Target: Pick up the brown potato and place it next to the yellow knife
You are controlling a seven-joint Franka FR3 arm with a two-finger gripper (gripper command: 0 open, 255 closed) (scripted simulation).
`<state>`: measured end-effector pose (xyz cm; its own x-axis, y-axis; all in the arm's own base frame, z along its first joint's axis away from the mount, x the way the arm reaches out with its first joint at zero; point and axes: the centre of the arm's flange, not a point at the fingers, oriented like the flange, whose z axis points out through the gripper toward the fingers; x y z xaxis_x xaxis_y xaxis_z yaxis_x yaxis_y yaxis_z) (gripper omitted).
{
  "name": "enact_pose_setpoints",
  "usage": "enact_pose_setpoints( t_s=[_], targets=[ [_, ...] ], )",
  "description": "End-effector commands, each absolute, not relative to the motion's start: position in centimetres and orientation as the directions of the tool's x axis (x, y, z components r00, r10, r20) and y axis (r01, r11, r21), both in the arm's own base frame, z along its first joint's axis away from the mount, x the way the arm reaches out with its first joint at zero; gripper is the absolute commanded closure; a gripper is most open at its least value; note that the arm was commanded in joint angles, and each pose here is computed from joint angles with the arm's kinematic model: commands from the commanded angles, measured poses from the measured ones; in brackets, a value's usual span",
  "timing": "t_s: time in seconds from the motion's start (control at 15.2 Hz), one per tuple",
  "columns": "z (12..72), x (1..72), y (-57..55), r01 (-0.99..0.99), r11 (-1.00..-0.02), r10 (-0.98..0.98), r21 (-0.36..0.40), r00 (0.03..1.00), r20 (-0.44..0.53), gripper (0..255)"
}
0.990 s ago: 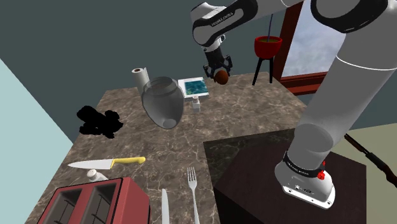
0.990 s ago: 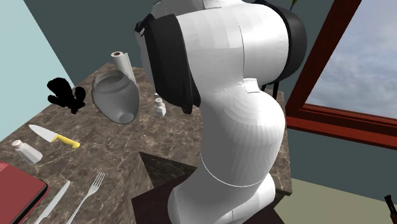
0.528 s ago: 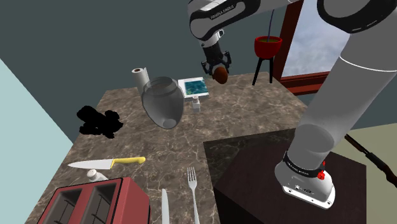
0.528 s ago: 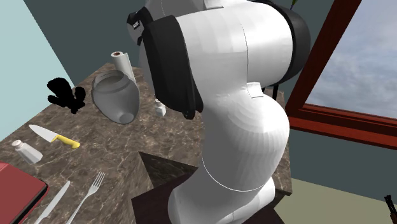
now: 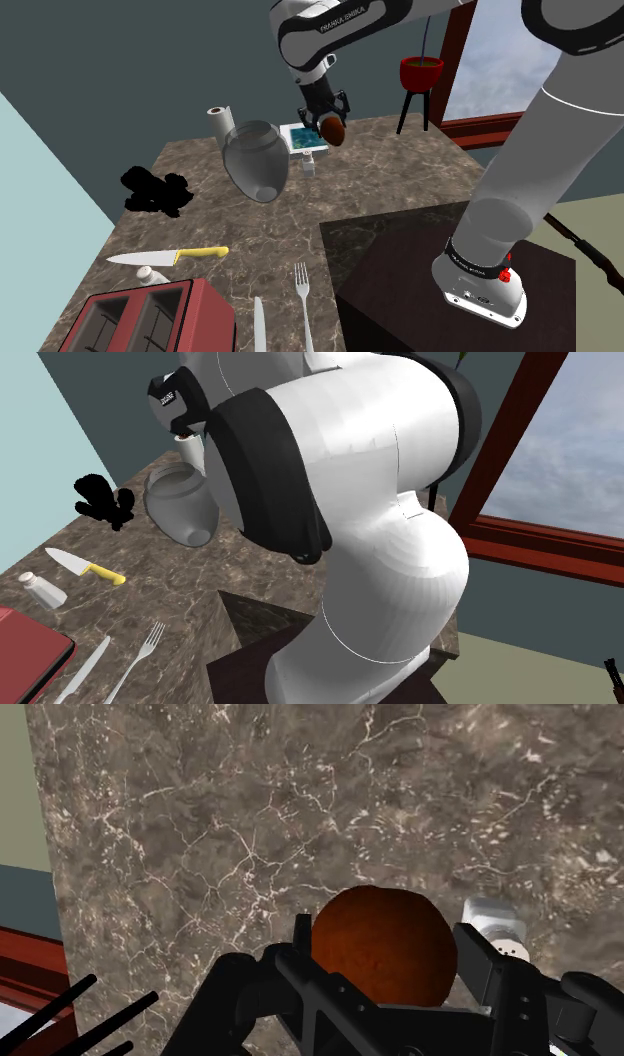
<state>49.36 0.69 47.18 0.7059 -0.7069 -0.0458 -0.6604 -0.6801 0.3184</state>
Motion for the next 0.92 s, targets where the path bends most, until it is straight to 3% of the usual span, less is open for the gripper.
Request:
enact_pose_setpoints(
  t_s=[0.0, 0.86],
  targets=[
    [47.3, 49.0, 3.4, -0.661, -0.679, -0.708, 0.319, 0.705, -0.045, 255],
    [47.3, 47.1, 20.4, -0.661, -0.679, -0.708, 0.319, 0.705, -0.045, 255]
  ],
)
